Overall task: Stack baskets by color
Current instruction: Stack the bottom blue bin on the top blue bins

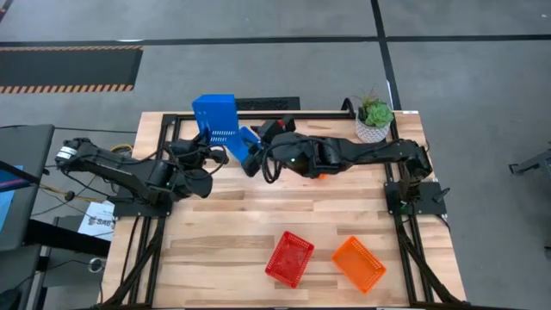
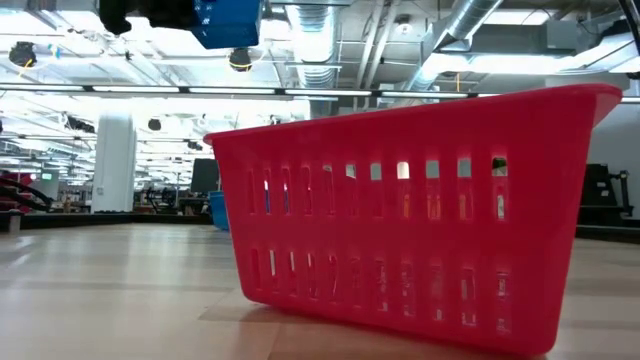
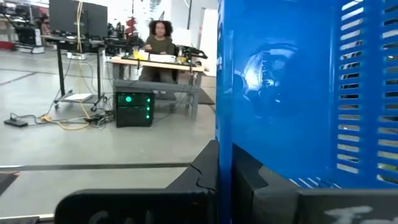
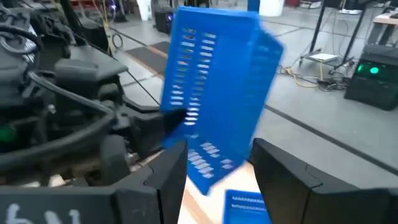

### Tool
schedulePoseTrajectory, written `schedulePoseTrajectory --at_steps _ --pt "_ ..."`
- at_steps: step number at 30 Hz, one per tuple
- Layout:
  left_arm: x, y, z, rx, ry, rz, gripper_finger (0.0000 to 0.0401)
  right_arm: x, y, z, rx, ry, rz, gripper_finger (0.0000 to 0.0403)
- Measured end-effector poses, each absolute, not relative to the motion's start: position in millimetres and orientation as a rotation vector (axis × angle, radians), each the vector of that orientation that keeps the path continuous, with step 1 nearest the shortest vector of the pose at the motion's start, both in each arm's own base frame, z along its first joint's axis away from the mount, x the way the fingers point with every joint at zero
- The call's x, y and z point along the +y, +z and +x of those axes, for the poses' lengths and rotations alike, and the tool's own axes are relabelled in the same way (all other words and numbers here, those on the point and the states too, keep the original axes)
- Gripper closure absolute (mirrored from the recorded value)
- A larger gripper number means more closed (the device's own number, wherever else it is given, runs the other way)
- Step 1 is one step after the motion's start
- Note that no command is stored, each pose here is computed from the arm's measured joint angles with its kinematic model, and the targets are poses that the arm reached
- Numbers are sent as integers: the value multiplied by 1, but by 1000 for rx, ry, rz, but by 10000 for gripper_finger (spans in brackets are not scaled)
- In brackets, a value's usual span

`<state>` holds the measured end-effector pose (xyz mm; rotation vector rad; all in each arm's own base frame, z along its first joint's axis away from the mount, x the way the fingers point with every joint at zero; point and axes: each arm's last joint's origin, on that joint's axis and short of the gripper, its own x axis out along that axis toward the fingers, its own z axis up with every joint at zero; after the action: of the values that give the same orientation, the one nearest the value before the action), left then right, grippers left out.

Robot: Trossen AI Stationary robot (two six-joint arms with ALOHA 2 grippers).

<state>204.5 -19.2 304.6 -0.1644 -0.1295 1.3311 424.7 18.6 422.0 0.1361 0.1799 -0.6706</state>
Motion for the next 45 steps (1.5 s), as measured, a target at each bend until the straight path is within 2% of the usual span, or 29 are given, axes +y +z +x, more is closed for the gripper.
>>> schedulePoseTrajectory --at_steps 8,21,25,31,39,42,45 --pt "-22 298 216 -109 1326 -147 401 -1 414 433 187 -711 125 201" --pt "-23 302 219 -88 1310 -141 401 -18 401 444 227 -673 126 203" --pt "-23 302 219 -85 1312 -134 401 -20 401 444 222 -657 152 248" --pt "-23 302 219 -79 1302 -138 401 -21 401 444 230 -649 139 380" --pt "-22 304 220 -23 1263 -113 390 -21 400 443 252 -639 125 395" --pt "-20 304 220 8 1221 -127 354 -21 399 443 262 -636 115 393" --pt "-17 306 219 34 1182 -138 297 -21 399 443 274 -619 87 398"
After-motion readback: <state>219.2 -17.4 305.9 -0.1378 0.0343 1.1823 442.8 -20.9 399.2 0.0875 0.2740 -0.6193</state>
